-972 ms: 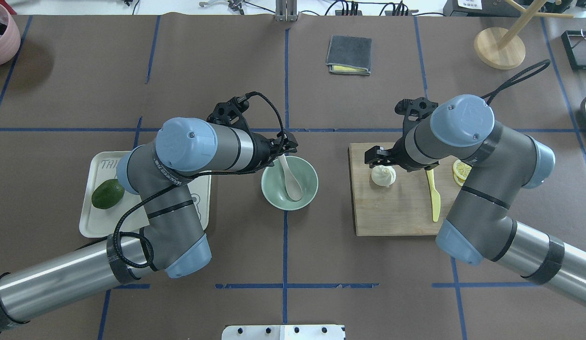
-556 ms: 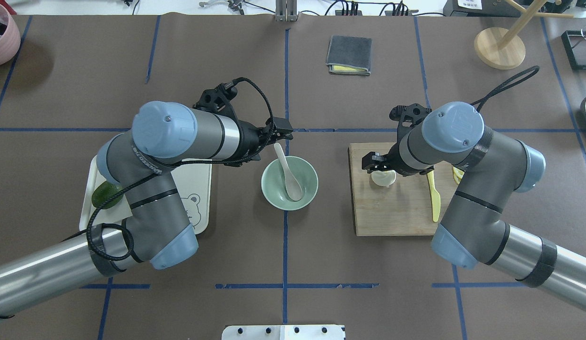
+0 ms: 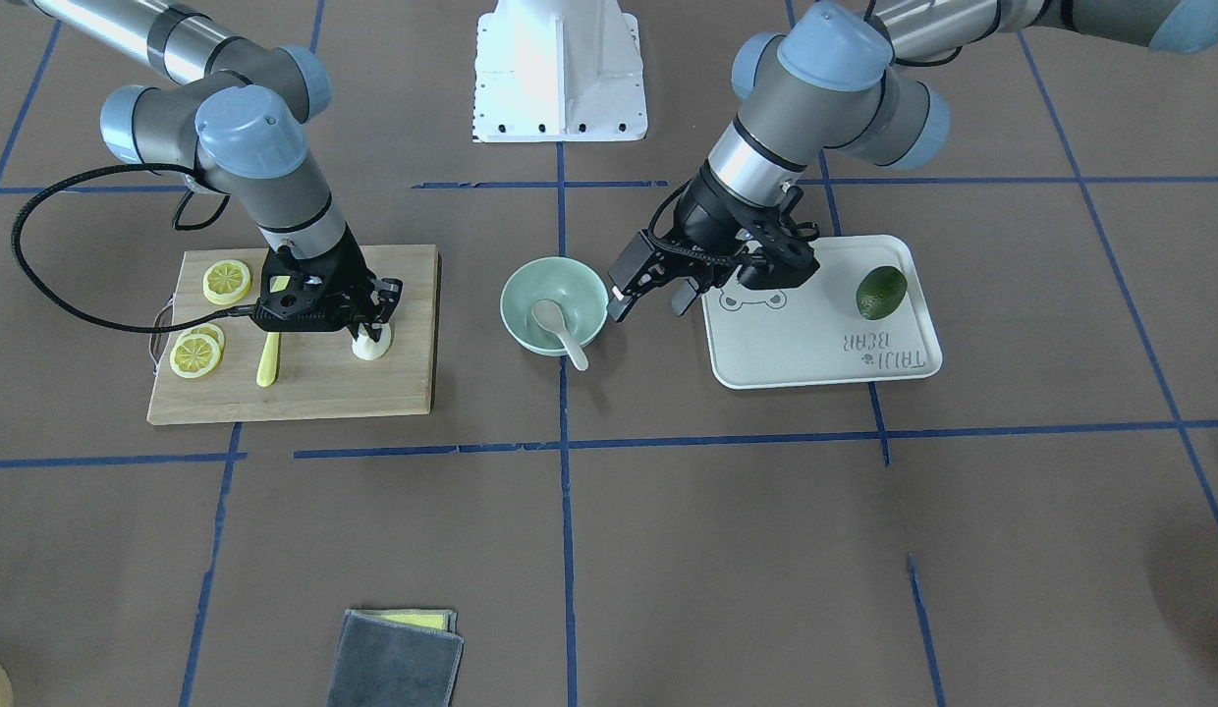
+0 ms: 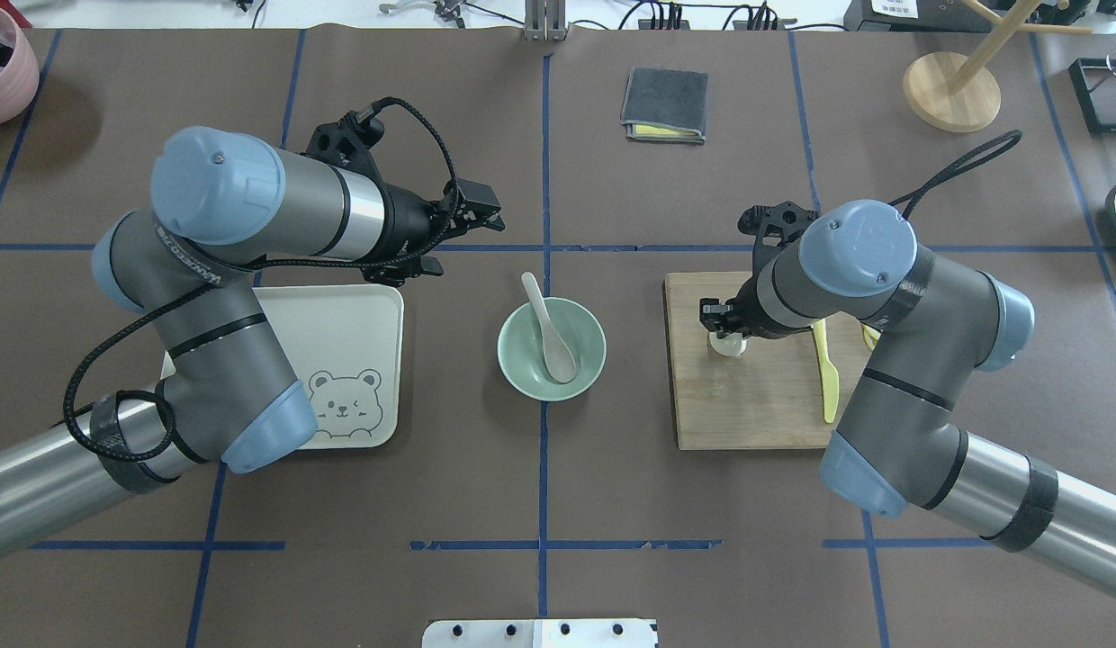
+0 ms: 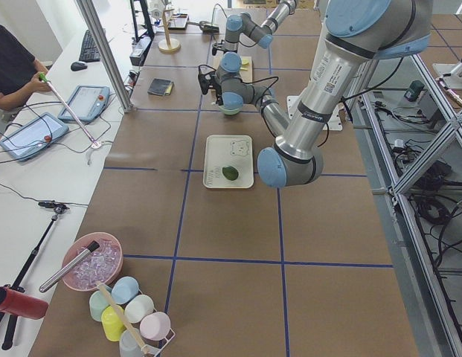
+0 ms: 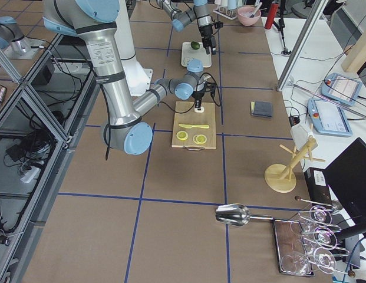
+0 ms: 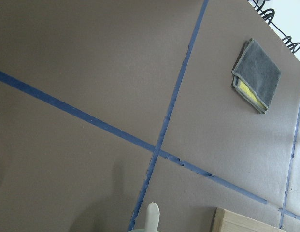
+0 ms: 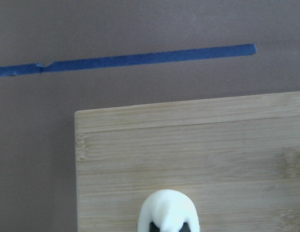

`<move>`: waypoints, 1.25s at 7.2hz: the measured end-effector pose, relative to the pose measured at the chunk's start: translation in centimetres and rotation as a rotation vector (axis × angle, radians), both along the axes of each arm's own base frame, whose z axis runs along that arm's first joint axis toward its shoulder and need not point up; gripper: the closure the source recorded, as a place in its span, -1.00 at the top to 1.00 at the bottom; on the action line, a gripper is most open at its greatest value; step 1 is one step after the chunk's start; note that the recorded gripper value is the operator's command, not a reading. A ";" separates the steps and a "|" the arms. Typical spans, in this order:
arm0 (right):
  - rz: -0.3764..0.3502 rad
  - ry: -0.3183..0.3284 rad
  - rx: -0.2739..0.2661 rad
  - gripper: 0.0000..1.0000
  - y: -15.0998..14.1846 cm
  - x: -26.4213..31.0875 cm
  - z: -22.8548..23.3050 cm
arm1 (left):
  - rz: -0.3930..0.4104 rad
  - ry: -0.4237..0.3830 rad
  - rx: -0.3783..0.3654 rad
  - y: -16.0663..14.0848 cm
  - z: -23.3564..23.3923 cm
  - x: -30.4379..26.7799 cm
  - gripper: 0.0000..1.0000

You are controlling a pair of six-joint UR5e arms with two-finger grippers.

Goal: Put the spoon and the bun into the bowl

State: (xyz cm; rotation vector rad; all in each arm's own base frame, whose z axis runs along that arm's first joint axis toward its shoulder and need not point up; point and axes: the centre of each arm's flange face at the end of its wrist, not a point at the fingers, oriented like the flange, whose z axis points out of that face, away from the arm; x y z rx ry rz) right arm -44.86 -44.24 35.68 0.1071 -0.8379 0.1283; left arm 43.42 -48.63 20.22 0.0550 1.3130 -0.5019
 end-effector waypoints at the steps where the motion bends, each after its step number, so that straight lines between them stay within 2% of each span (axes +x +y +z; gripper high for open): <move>1: 0.001 -0.011 0.007 -1.00 0.1 0.2 -0.6 | 0.012 -0.027 0.035 -0.8 1.0 -2.6 1.00; 3: 0.003 -0.060 0.043 -1.00 0.0 0.4 -4.0 | 0.050 -0.107 0.145 -2.2 4.8 -9.1 1.00; 6: 0.002 -0.154 0.104 -1.00 -0.9 -1.5 -11.5 | 0.079 -0.273 0.272 -3.5 12.9 -16.2 1.00; 9: -0.005 -0.191 0.139 -1.00 -0.1 -6.1 -16.6 | 0.126 -0.459 0.428 -4.2 20.2 -23.4 1.00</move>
